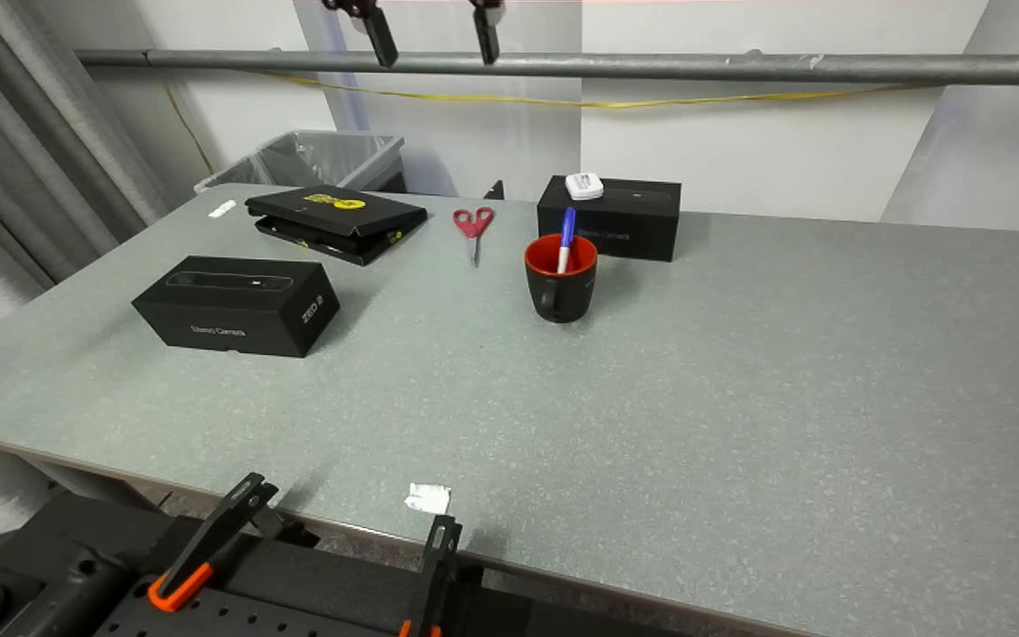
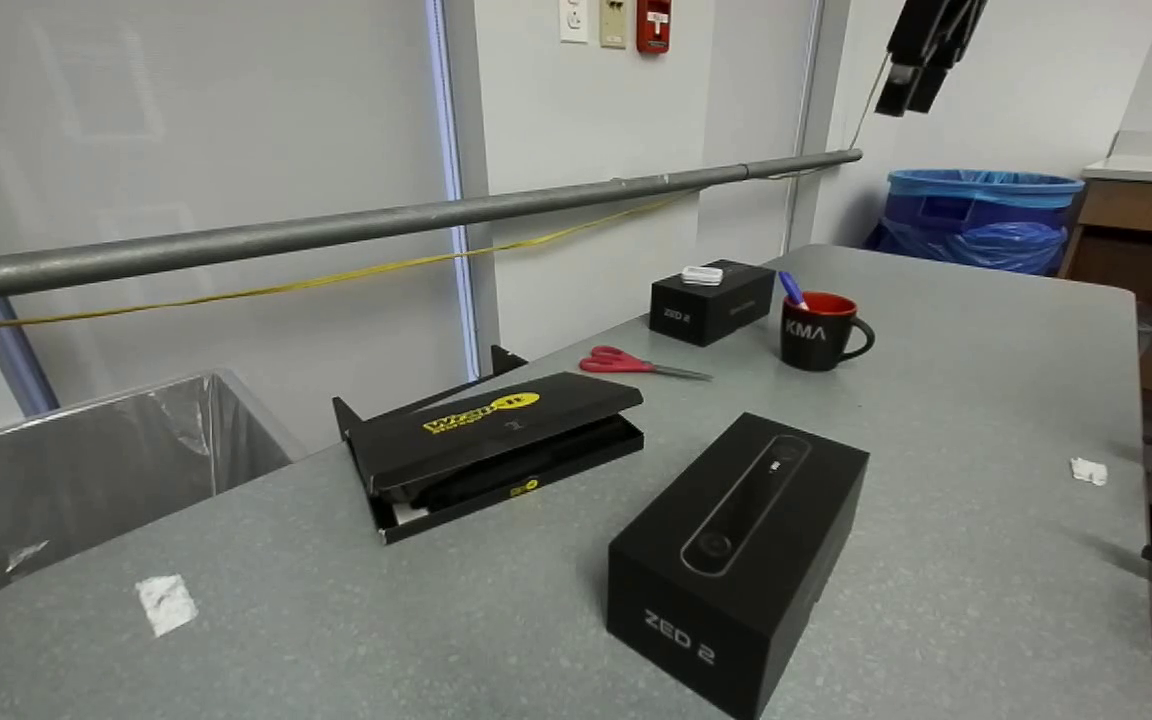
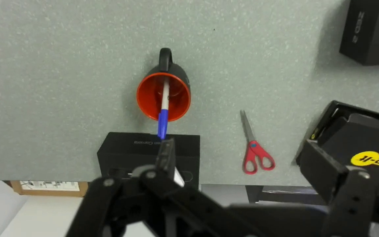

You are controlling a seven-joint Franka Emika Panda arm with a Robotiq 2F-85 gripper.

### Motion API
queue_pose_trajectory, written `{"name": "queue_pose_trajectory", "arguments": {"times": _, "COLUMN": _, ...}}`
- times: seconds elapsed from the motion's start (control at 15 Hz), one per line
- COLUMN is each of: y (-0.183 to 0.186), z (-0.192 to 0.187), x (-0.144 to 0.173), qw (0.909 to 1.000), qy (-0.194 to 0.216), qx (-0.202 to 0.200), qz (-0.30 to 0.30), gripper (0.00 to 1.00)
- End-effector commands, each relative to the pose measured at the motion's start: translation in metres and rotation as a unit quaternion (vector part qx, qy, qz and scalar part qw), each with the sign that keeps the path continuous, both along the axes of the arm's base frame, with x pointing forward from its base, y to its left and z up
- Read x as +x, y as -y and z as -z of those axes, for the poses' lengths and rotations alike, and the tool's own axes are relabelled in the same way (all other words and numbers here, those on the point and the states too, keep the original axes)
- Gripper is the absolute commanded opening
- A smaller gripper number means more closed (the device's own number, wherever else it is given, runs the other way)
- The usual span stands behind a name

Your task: Take the marker out of the cup and put it on the table

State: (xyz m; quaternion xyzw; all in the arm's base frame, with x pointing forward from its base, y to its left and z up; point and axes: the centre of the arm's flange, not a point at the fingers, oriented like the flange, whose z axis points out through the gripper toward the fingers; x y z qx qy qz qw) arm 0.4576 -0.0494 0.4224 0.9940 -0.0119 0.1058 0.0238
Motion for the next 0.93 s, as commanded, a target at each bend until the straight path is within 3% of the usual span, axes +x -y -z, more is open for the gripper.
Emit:
{"name": "queue_pose_trajectory", "arguments": {"times": 0.0, "y": 0.024, "z": 0.01, "x": 0.047, "qw": 0.9995, "qy": -0.003, "qx": 0.021, "qz": 0.024, "gripper": 1.0}}
{"name": "queue_pose_trajectory", "arguments": {"times": 0.07, "y": 0.014, "z": 0.014, "x": 0.019, "qw": 0.9998, "qy": -0.004, "qx": 0.006, "qz": 0.017, "gripper": 1.0}}
{"name": "queue_pose_trajectory", "arguments": {"times": 0.4, "y": 0.021, "z": 0.016, "x": 0.037, "qw": 0.9996, "qy": -0.004, "qx": 0.012, "qz": 0.026, "gripper": 1.0}}
{"name": "queue_pose_trajectory", "arguments": {"times": 0.87, "y": 0.038, "z": 0.108, "x": 0.082, "qw": 0.9992, "qy": -0.007, "qx": -0.031, "qz": 0.024, "gripper": 1.0}}
